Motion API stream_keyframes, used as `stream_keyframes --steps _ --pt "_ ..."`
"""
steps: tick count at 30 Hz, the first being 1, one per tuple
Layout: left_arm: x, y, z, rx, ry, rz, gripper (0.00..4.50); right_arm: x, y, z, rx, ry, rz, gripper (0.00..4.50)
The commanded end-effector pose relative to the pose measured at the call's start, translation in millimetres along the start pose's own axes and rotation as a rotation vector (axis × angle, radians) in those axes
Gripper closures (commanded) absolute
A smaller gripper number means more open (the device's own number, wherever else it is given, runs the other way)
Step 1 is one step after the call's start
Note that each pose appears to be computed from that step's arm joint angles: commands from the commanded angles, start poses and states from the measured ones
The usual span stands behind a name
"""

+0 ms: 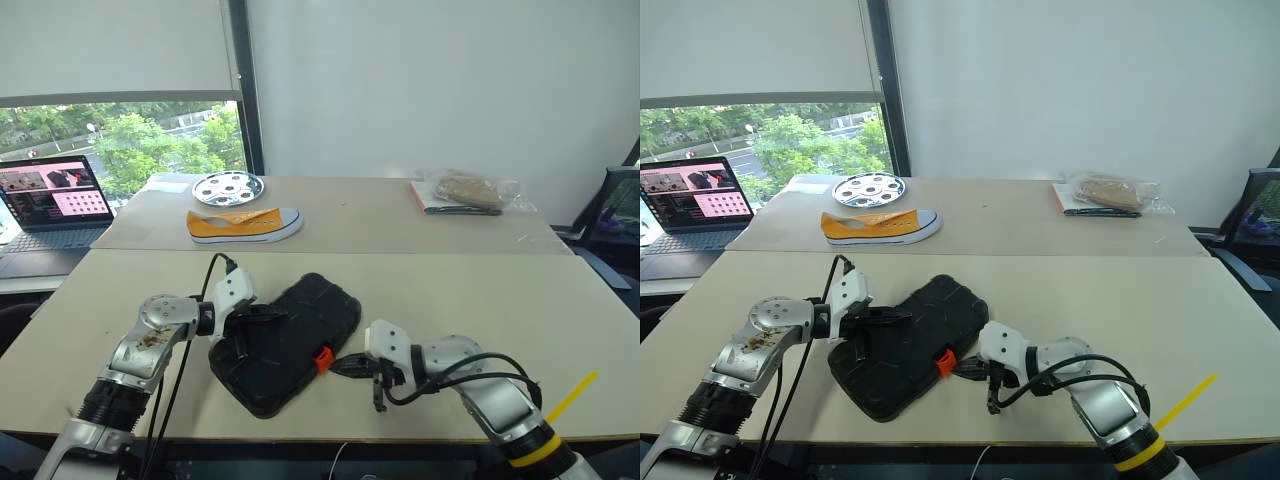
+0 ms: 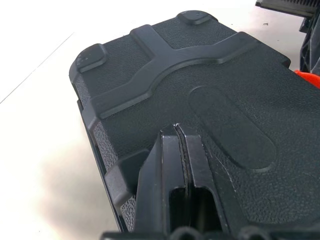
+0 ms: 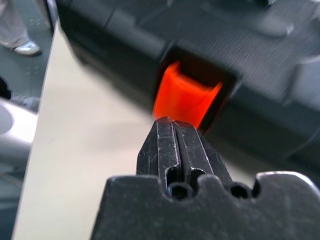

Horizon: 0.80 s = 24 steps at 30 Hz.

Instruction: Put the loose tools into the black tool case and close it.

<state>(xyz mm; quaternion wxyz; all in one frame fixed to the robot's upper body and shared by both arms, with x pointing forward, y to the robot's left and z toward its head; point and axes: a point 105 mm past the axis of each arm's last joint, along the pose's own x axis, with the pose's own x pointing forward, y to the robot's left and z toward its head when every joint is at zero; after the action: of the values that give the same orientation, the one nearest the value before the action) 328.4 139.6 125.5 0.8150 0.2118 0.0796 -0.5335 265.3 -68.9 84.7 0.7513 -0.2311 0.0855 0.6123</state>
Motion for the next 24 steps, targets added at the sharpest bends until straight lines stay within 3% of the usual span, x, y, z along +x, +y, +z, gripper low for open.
stream_keyframes --steps 1,24 --pt "2.1 -11.4 -38.1 -0.088 0.132 -0.026 4.50 1.7 -1.8 6.1 -0.020 -0.023 -0.015 4.43" --pt "0.6 -17.0 -51.0 -0.128 0.221 -0.044 4.50 23.1 -19.2 31.4 -0.065 -0.088 -0.039 4.43"
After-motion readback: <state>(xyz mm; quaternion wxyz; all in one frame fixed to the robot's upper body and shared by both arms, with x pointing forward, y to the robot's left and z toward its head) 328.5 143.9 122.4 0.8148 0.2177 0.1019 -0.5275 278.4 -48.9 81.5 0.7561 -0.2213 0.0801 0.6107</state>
